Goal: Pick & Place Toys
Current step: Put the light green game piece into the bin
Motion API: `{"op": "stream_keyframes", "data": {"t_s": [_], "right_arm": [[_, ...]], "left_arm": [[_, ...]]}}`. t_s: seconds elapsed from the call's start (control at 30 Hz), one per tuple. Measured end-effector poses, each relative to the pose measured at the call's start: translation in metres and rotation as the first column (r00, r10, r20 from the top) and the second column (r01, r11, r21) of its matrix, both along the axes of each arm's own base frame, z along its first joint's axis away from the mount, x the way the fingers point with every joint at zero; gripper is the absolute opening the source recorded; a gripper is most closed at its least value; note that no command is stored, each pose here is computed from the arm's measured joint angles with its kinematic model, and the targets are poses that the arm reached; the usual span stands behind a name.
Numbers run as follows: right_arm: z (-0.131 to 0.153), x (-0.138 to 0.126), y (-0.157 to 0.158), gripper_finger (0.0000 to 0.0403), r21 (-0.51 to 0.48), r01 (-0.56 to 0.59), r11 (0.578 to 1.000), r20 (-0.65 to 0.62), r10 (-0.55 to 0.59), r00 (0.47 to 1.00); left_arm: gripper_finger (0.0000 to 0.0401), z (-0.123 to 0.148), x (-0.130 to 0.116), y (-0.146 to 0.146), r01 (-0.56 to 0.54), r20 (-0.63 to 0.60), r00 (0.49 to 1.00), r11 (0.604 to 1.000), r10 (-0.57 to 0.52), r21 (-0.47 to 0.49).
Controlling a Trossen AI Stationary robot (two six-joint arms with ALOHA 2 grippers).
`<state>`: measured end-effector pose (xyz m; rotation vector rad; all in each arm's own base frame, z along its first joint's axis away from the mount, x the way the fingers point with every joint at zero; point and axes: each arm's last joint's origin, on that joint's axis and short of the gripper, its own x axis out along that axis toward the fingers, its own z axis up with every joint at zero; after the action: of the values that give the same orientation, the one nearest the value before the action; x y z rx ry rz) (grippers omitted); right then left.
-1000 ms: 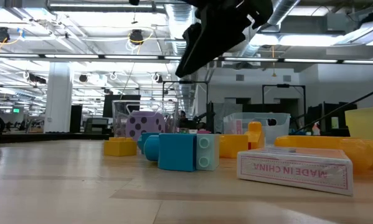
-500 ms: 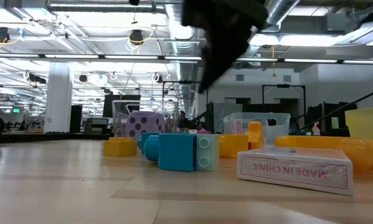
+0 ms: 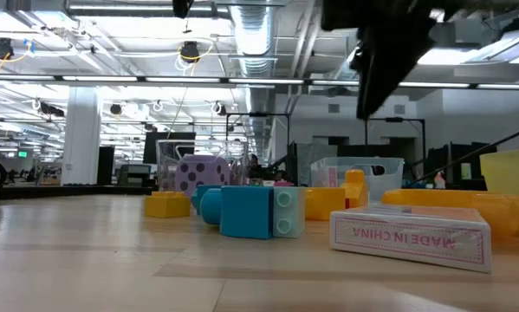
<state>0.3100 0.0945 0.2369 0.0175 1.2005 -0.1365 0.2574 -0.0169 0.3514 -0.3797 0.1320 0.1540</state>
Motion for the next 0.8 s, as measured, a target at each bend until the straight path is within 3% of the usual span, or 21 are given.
{"op": "stream_keyframes", "data": {"t_s": [0.2,0.43,0.57,0.8], "right_arm": [[0.039,-0.029,-0.018,0.0155,0.103,0.153,0.983,0.268,-0.175,0.947],[0.089,-0.044,-0.044,0.0155,0.259,0.23,0.938,0.542,-0.338,0.77],[0.103,-0.047,-0.052,0.0163,0.295,0.226,0.928,0.609,-0.365,0.704],[0.103,-0.047,-0.057,0.0188,0.282,0.232,0.931,0.611,-0.361,0.705]], "left_arm": [[0.0213,-0.004,-0.002,-0.009,0.04,-0.043,0.998,0.999,-0.04,0.021],[0.0213,-0.018,-0.003,-0.021,0.087,-0.168,0.982,0.996,-0.081,0.023],[0.0222,-0.027,0.005,-0.027,0.1,-0.206,0.974,0.995,-0.094,0.017],[0.0257,-0.046,0.022,-0.034,0.152,-0.261,0.949,0.982,-0.176,-0.108]]}}
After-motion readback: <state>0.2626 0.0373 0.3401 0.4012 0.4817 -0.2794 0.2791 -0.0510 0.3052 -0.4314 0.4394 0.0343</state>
